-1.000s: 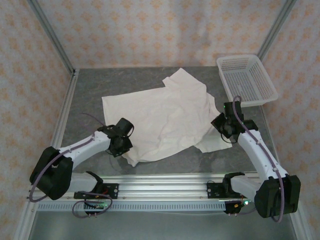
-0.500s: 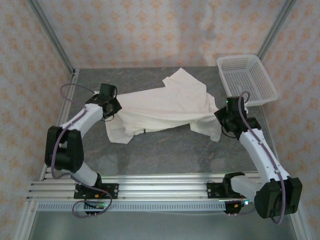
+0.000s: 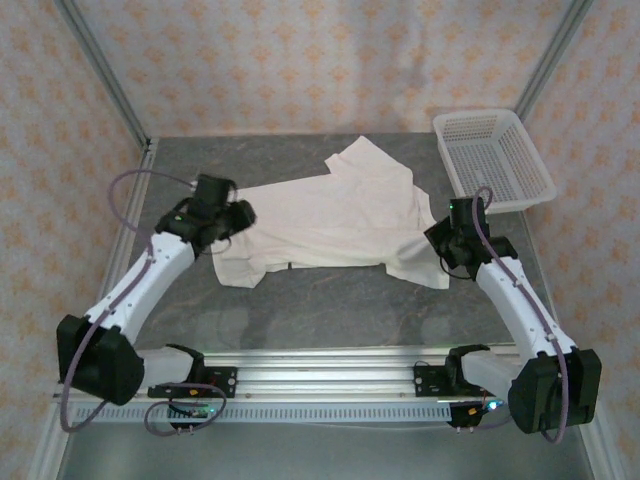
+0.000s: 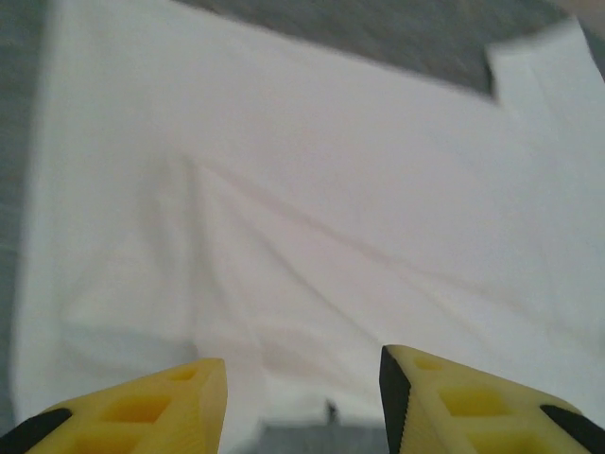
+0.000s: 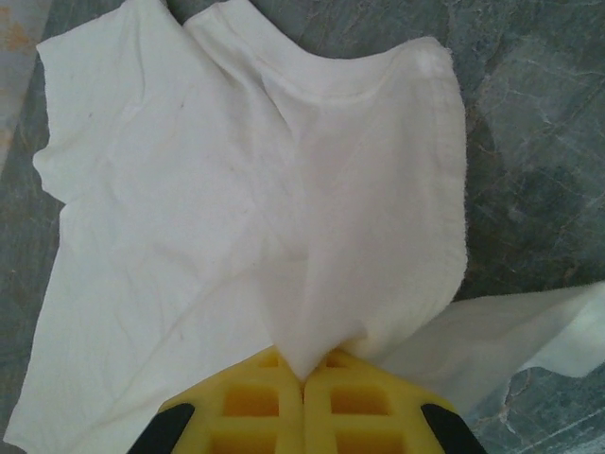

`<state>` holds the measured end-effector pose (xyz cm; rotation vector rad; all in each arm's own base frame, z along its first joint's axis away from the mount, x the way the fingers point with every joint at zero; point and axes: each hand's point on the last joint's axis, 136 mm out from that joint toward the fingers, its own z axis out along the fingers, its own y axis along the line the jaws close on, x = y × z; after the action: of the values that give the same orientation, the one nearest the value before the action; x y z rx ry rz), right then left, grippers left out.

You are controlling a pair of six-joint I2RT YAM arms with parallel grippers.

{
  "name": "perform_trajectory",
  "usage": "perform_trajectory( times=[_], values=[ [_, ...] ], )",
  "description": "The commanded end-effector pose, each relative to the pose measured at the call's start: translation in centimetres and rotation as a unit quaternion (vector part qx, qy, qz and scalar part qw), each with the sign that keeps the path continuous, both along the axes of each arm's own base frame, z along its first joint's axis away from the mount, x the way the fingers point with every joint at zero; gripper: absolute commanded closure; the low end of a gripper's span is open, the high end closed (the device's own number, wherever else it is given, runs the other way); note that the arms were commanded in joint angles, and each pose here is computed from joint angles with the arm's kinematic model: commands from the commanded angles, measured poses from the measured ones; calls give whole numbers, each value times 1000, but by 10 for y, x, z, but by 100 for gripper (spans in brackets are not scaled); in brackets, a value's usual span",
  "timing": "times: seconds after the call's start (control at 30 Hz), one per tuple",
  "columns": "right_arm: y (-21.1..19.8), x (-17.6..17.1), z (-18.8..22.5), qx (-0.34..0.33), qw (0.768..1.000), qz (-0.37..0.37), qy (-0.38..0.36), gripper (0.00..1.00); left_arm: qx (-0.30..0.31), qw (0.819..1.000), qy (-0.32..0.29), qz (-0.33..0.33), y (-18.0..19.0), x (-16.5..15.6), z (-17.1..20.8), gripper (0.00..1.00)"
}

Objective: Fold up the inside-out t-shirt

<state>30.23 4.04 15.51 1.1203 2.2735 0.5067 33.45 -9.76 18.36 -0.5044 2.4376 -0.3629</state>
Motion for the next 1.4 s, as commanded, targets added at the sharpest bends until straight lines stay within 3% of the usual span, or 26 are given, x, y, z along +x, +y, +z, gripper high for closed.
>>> perform_trajectory(
  times=[0.0,0.1,0.33,0.43,0.57,0.7,0.9,0.97,1.1,1.17,1.2,1.3,1.37],
  values=[
    [1,6,3,4,1000,3,-12,100,101,989,108,-11,1,-37,-58,53],
    [2,6,7,4,1000,9,-12,100,152,980,128,-27,-2,-25,-80,50],
    [0,2,16,-9,1000,19,-18,100,206,966,150,-46,-5,2,-112,44],
    [-1,1,16,-9,1000,15,-16,100,234,956,175,-39,5,-5,-128,51],
    [-16,-3,21,-33,999,-24,-12,100,262,945,194,0,36,-25,-137,70],
    [-35,-4,28,-50,996,-70,-21,100,242,951,189,41,64,-42,-138,77],
    [-54,-11,26,-52,992,-113,-9,100,215,955,179,94,96,-53,-130,78],
    [-53,-11,29,-52,993,-108,-17,100,185,965,162,92,92,-49,-128,82],
    [-35,-6,21,-13,997,-73,-19,100,83,987,125,49,55,-33,-127,100],
    [-26,-3,16,6,998,-57,-18,100,21,993,110,36,32,-29,-121,99],
    [-24,-3,14,11,998,-54,-15,100,1,994,99,37,23,-31,-116,94],
    [-22,-2,14,17,998,-52,-17,100,17,995,92,36,9,-42,-109,68],
    [-22,0,14,19,998,-52,-19,100,48,993,105,19,6,-43,-113,61]
  ],
)
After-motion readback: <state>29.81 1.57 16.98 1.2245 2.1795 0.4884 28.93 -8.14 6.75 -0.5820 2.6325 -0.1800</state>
